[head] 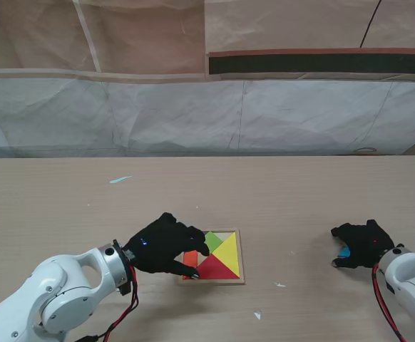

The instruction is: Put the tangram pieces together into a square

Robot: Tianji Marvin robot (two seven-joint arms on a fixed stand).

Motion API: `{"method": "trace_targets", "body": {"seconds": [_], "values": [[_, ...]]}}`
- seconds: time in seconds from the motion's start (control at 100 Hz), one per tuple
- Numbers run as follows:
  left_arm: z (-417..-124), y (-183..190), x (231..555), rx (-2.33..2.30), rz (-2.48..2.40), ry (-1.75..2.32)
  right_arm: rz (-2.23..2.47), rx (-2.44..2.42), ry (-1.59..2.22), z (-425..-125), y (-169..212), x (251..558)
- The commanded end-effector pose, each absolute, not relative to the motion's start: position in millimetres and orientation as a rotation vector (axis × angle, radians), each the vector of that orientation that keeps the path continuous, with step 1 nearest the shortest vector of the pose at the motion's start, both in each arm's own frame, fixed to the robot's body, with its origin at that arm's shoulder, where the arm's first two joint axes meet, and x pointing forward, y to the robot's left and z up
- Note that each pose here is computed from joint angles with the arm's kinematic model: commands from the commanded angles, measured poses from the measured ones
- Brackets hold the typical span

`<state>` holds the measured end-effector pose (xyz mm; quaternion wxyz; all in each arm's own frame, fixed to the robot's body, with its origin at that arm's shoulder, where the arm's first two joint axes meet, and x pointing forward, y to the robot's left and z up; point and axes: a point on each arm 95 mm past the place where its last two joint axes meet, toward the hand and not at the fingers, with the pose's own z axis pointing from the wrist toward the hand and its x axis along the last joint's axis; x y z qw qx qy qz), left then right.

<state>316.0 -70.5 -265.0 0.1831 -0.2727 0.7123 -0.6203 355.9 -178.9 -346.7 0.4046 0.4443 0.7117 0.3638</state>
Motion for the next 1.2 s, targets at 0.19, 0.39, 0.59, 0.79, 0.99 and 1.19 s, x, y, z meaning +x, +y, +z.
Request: {"method": "trace_targets", "body": {"seconds": [0.19,0.39,0.59,0.79,0.99,1.19], "values": [[-266.5,-72.7,316.0,-0.781,-1.744,2.029,0.868,1.141,1.838,-350.2,-190.6,347.8],[-266.7,-74.2,316.1,-0.784,-1.744,2.032,0.832,1.162,1.827,-356.5,-198.3,349.1],[-266.5,-75.1,317.1,-0.783,-1.745,2.032,0.81,1.142,1.82,-366.0,-200.2,348.1],[-266.5,-76.0,317.8,-0.783,-1.746,2.037,0.801,1.179,1.811,-374.8,-203.2,345.8],[-266.8,-77.6,318.8,-0.785,-1.749,2.038,0.813,1.206,1.803,-381.5,-203.1,346.0],[-266.7,-78.2,319.2,-0.782,-1.749,2.04,0.821,1.204,1.801,-388.0,-201.8,346.7]]}}
